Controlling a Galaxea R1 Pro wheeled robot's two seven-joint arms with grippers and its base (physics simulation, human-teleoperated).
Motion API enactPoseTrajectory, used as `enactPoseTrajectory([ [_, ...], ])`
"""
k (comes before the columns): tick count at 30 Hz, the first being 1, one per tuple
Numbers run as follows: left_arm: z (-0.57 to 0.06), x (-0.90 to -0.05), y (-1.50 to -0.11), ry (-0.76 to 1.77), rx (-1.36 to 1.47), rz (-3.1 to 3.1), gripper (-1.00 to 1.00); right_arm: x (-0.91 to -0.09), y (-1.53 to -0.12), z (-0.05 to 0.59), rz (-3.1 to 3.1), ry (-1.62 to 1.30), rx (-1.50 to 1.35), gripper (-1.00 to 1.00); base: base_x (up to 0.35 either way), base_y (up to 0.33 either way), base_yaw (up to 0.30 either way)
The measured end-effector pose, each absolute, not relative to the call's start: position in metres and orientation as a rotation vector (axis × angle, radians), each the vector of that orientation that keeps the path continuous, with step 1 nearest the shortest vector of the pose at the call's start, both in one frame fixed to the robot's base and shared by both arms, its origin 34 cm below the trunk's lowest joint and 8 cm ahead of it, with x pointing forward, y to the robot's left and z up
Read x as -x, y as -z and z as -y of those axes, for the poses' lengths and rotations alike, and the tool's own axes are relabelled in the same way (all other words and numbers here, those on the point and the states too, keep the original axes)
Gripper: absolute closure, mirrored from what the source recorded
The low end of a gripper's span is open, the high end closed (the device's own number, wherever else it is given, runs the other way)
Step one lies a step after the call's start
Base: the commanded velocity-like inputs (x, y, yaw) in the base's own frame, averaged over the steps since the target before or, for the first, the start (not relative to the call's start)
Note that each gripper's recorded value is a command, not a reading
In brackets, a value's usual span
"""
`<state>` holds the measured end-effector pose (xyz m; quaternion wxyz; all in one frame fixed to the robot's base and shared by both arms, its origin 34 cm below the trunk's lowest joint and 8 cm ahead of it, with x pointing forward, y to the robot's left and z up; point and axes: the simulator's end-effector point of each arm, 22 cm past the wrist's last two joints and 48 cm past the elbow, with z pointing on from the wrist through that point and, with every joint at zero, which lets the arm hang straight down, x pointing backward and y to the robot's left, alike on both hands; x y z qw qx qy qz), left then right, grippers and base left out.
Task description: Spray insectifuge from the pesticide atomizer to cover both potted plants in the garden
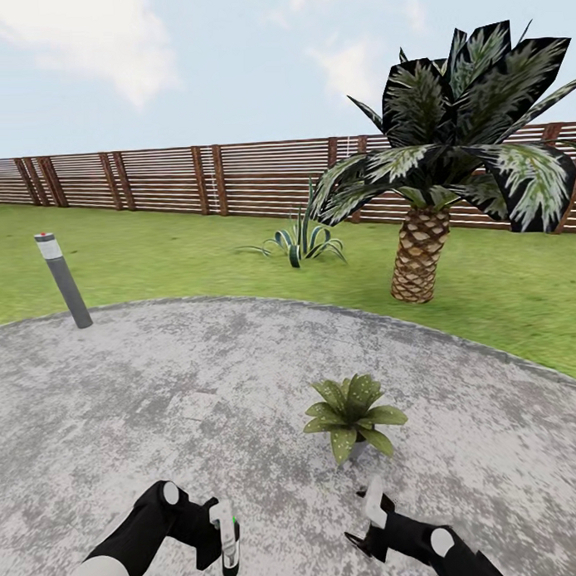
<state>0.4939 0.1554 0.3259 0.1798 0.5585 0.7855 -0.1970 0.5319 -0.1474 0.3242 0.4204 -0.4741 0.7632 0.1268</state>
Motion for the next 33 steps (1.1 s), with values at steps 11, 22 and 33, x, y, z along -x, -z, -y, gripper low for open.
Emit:
enactPoseTrajectory([
  [11, -0.154, -0.491, -0.322, 0.529, -1.632, -2.218, 1.0, -0.533, -0.345, 0.075, -1.827, -0.411, 1.186, 1.0, 0.0, 0.0, 0.0],
  [22, -0.132, -0.496, -0.328, 0.544, -1.623, -2.179, 1.0, -0.521, -0.361, 0.017, -1.755, -0.513, 1.232, 1.0, 0.0, 0.0, 0.0],
  [33, -0.127, -0.495, -0.328, 0.554, -1.611, -2.179, 1.0, -0.512, -0.369, -0.013, -1.706, -0.55, 1.279, 1.0, 0.0, 0.0, 0.0],
])
